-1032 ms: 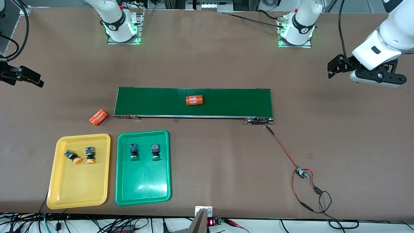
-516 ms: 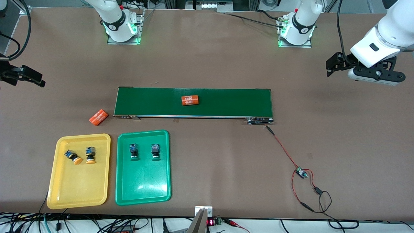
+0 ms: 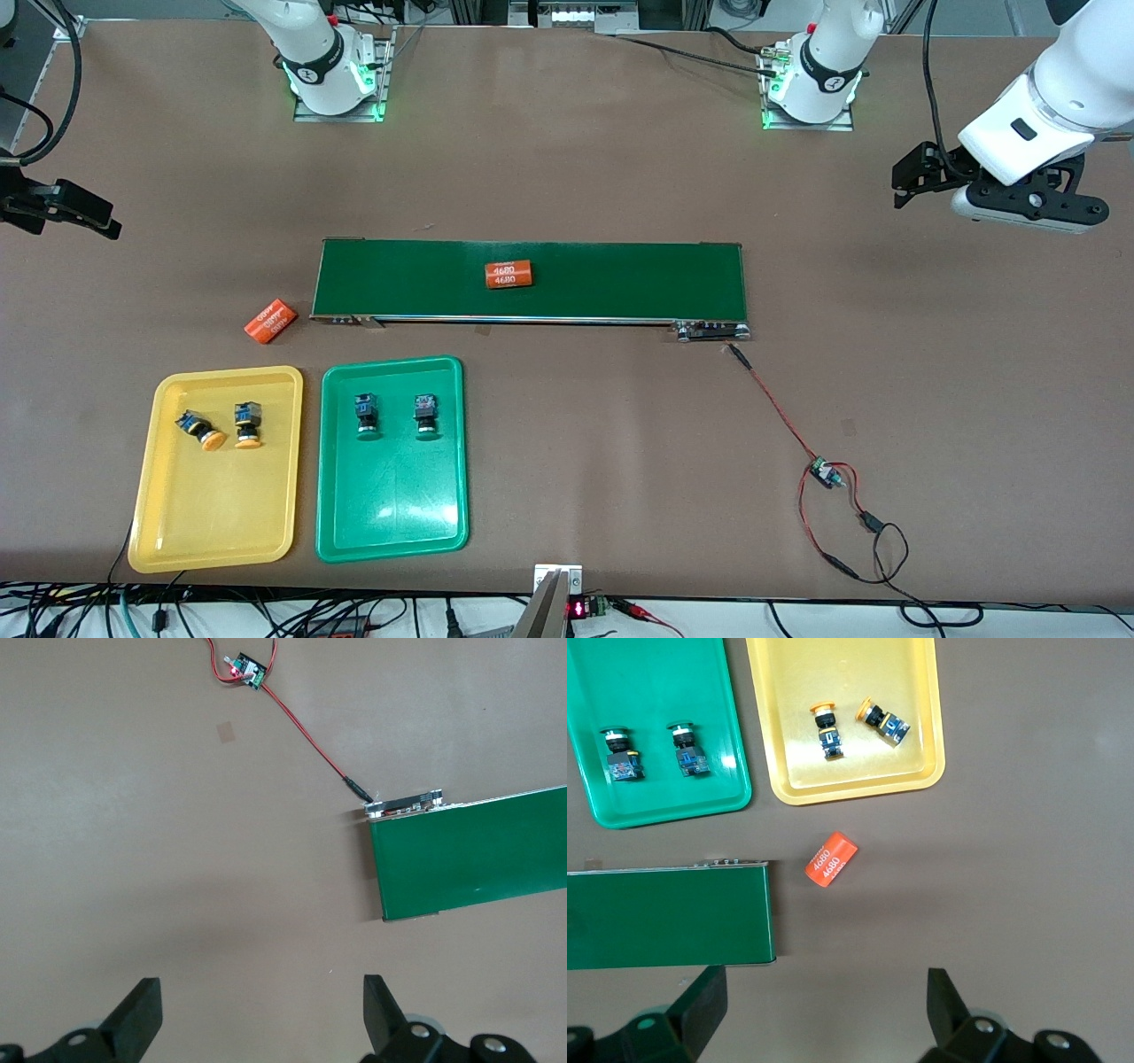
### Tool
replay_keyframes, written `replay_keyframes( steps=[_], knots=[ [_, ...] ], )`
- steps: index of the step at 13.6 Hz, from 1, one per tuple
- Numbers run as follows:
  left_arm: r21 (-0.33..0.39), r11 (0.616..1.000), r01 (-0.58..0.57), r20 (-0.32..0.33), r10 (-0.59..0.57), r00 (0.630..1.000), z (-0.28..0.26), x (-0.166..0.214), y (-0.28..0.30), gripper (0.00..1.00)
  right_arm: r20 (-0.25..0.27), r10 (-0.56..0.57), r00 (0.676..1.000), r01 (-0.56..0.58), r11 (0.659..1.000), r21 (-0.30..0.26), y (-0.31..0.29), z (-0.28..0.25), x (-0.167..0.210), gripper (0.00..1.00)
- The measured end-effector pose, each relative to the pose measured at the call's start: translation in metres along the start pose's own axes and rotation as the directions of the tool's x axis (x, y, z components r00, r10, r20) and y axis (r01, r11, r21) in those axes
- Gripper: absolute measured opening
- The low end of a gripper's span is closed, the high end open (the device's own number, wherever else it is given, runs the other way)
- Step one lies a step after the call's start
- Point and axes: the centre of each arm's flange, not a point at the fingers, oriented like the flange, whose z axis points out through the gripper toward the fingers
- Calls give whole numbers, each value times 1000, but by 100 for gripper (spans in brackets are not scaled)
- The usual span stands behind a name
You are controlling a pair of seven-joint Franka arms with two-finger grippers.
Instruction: Sort buttons by color to trays
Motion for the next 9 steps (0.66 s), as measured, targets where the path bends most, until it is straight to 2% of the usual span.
replay_keyframes(
  steps=[3, 9],
  knots=[
    [0, 1000, 1, 4, -1, 1000, 0, 0, 0, 100, -20, 1, 1000, -1, 1000, -1, 0, -2, 2, 100],
    [-1, 1000, 18, 21, -18, 1000, 2, -2, -1, 100, -14, -2, 1000, 2, 1000, -1, 0, -2, 1, 100]
  ],
)
